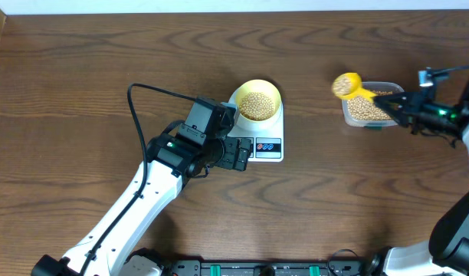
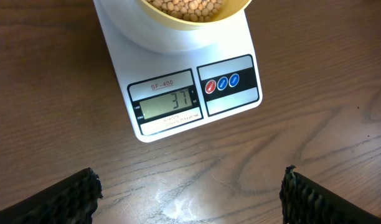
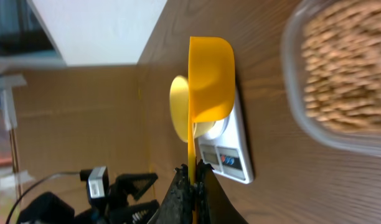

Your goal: Scoop item into bowl and weigh 50g on scale

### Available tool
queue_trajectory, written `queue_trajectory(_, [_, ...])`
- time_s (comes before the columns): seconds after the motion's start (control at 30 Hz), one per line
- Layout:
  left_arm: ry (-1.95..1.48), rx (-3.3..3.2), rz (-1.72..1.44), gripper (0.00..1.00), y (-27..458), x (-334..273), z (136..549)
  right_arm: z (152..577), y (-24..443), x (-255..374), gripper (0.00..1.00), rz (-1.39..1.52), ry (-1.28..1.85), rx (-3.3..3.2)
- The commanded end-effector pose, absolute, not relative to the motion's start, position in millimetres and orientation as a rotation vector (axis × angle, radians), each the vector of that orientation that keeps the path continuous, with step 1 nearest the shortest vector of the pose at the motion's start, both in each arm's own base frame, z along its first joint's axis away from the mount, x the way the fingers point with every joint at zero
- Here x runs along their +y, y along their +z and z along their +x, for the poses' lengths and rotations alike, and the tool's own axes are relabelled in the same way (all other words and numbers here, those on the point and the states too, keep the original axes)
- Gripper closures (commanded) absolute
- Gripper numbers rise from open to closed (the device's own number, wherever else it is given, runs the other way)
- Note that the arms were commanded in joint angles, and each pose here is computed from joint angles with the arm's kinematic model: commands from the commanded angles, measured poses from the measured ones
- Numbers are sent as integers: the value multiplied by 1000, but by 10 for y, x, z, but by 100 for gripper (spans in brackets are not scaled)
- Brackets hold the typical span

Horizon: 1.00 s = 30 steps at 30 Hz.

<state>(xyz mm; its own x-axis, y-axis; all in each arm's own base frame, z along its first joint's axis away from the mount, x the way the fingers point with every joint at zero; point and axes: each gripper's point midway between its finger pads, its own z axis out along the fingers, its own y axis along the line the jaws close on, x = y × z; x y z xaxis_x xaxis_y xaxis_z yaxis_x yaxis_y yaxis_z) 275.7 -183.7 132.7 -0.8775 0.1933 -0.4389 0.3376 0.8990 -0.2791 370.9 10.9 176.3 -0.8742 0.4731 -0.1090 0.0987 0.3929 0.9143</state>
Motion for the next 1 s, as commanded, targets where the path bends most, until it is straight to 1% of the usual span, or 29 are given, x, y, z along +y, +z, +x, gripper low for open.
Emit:
queue_trajectory(0.0, [-506, 2651, 399, 6, 1340, -1841, 2729, 3689, 1800, 350, 99, 467, 1569, 2314])
queue_trajectory(0.4, [-506, 2651, 399, 6, 1340, -1841, 2729, 3703, 1851, 978, 99, 354, 1662, 2386])
queue_trajectory(0.63, [-506, 2651, 399, 6, 1340, -1841, 2729, 3780, 1936, 1255, 99, 257, 1682, 2371])
queue_trajectory(0.83, [-506, 2651, 399, 6, 1340, -1841, 2728, 3848, 1976, 1399, 99, 150, 1643, 2344])
queue_trajectory(0.97, [-506, 2651, 399, 6, 1340, -1841, 2728, 3893, 1886, 1443, 99, 148, 1551, 2377])
